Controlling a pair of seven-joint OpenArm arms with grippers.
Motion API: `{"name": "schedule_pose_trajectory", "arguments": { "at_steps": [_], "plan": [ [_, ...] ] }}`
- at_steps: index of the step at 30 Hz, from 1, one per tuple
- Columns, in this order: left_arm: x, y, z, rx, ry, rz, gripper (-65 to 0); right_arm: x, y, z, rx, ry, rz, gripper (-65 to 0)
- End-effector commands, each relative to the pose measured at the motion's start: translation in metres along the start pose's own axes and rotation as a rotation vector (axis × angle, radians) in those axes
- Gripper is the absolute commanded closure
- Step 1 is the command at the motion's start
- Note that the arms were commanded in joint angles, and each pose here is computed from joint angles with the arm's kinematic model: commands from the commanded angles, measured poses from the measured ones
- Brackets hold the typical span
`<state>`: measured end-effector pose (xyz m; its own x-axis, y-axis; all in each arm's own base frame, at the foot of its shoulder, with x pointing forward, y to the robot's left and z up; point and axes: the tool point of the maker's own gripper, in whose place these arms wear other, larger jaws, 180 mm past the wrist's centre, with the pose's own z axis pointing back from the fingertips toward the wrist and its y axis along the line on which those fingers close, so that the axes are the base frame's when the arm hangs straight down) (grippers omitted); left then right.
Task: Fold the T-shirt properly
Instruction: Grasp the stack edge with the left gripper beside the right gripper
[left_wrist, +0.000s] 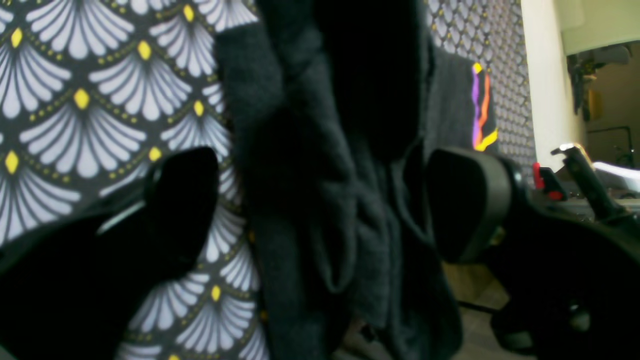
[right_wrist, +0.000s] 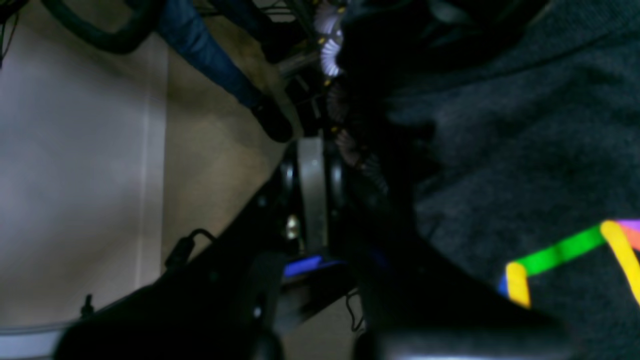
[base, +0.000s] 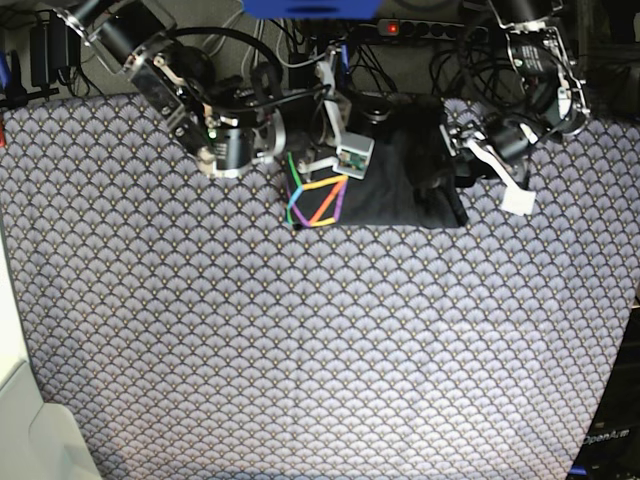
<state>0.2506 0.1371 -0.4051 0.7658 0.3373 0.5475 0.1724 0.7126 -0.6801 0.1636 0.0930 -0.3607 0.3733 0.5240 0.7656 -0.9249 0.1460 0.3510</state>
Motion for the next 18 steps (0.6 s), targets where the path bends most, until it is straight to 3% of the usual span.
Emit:
{"name": "schedule_pose_trajectory", "arguments": {
  "at_steps": [1,13,15,18],
  "plan": [
    [0.000,-0.006,-0.003,-0.014,0.002,-0.005,-65.0,0.016,0.000,0.004,0.006,-0.054,0.014,-0.3],
    [0.004,-0.014,-0.018,-0.014,0.046,-0.068,-63.8,0.012,-0.002,0.007,0.000,-0.044,0.016,-0.3],
    [0.006,-0.015,-0.019,-0.016,0.043,-0.077,-58.5,0.012,-0.004,0.009,-0.004,-0.046,0.018,-0.3],
    [0.011,-0.016,-0.022,-0.023,0.042,-0.078,-42.2,0.016,-0.019,0.020,-0.055,-0.072,-0.001,-0.3]
  ]
}}
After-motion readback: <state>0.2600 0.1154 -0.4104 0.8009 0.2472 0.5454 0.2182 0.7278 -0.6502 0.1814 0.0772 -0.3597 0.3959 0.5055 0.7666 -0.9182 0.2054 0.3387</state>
